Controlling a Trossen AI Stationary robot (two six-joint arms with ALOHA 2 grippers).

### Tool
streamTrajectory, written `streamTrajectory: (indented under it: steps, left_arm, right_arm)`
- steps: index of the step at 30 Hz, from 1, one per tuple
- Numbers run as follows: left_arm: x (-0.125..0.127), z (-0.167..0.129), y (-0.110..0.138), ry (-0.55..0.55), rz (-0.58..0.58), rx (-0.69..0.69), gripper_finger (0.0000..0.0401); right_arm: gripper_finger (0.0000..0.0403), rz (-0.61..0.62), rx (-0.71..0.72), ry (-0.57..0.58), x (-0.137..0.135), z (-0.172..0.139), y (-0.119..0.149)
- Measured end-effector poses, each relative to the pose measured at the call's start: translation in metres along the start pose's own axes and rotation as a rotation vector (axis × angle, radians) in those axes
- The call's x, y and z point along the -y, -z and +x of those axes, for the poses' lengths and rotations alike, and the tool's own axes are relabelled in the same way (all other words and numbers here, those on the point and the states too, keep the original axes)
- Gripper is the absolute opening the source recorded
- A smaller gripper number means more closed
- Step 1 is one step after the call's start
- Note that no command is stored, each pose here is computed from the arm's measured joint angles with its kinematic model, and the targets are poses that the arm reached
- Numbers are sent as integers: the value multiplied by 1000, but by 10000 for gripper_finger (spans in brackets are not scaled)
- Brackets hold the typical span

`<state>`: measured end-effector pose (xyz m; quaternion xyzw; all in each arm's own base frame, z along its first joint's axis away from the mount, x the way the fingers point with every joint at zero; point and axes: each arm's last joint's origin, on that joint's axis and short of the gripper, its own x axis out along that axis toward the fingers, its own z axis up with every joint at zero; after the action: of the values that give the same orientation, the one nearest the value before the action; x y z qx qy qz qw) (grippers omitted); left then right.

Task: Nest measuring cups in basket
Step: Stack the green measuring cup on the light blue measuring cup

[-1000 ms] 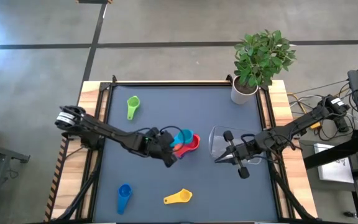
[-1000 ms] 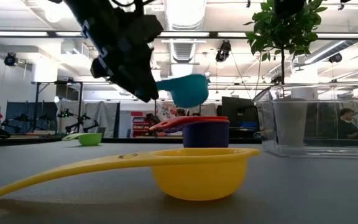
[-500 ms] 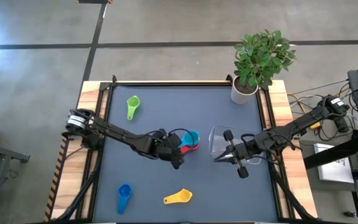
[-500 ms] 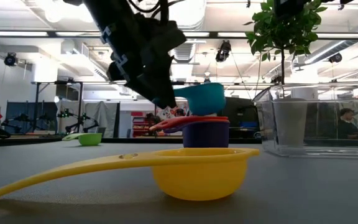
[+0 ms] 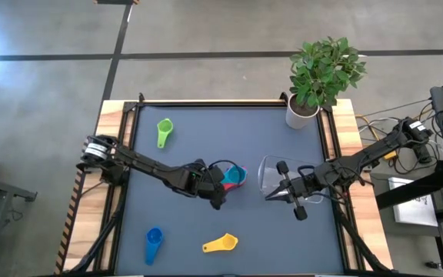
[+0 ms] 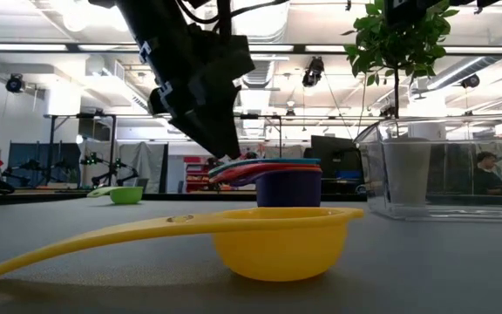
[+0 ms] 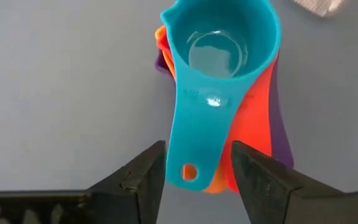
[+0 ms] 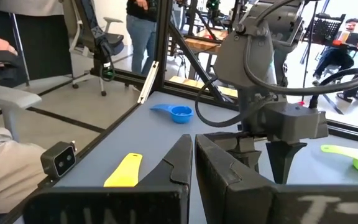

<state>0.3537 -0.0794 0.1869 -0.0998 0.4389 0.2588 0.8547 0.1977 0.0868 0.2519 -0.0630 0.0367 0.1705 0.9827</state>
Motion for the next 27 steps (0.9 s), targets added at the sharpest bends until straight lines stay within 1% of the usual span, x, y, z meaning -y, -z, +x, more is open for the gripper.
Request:
streamTrajectory:
  steps: [2,5,9,11,15,17,20,24,27]
  left_arm:
    - [0,-4,-1,1,13,-24,166]
    - [4,-19,-3,10,56,-47,166]
    - [15,-49,2,24,135,13,166]
    - [18,-64,12,39,168,39,166]
    - [19,-92,46,96,200,21,165]
    - [15,-110,61,142,176,0,162]
    - [5,-128,83,161,106,-50,156]
    - [-14,-147,102,130,-26,-94,149]
    - [-30,-152,115,31,-97,-128,143]
  right_arm:
    - [9,2,-1,0,0,0,0]
    - [9,12,-2,0,0,0,0]
    - [9,19,-10,0,0,0,1]
    - [9,35,-15,0,0,0,1]
    - [9,50,-40,-1,0,0,4]
    - [9,50,-42,4,0,0,4]
    - [9,49,-42,26,0,0,4]
    - [9,49,-26,35,1,0,2]
    - [9,49,-26,48,1,0,2]
